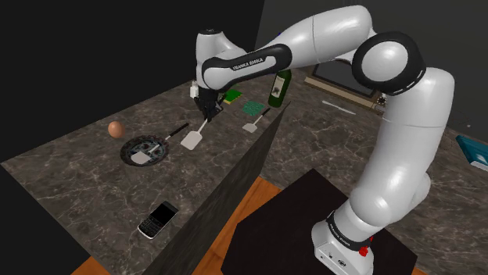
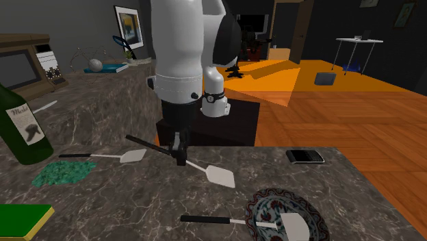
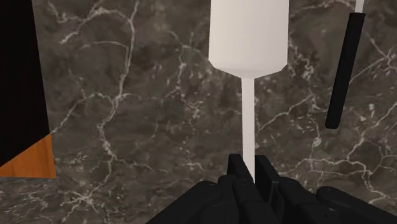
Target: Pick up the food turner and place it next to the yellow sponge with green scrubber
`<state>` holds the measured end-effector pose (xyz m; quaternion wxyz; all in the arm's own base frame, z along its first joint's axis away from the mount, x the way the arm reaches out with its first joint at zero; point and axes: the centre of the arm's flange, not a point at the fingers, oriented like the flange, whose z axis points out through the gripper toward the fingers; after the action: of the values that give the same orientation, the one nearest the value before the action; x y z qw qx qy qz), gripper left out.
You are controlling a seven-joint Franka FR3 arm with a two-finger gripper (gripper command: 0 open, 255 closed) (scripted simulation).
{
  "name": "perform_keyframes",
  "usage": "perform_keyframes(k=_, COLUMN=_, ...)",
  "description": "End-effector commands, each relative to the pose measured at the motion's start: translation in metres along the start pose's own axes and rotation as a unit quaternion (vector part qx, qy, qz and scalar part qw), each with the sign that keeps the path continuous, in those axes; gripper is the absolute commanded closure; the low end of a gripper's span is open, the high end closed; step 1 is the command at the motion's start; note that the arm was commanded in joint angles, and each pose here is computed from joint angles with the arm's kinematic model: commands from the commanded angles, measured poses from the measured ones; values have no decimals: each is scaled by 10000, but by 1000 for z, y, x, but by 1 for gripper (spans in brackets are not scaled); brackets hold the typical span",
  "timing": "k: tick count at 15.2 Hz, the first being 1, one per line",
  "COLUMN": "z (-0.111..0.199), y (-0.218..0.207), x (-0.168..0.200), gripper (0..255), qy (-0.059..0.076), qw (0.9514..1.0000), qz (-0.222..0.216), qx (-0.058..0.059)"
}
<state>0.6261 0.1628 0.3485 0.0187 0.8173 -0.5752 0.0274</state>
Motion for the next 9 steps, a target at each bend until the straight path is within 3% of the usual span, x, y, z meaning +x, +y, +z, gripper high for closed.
perform_keyframes(k=1, z=-1, y=-9, x=25, gripper=255, qy=1, qw=10000, qz=-5, qx=-2)
perform_keyframes(k=9, z=6, y=-43, x=124, gripper=255, qy=1, qw=10000, qz=-5, qx=-2)
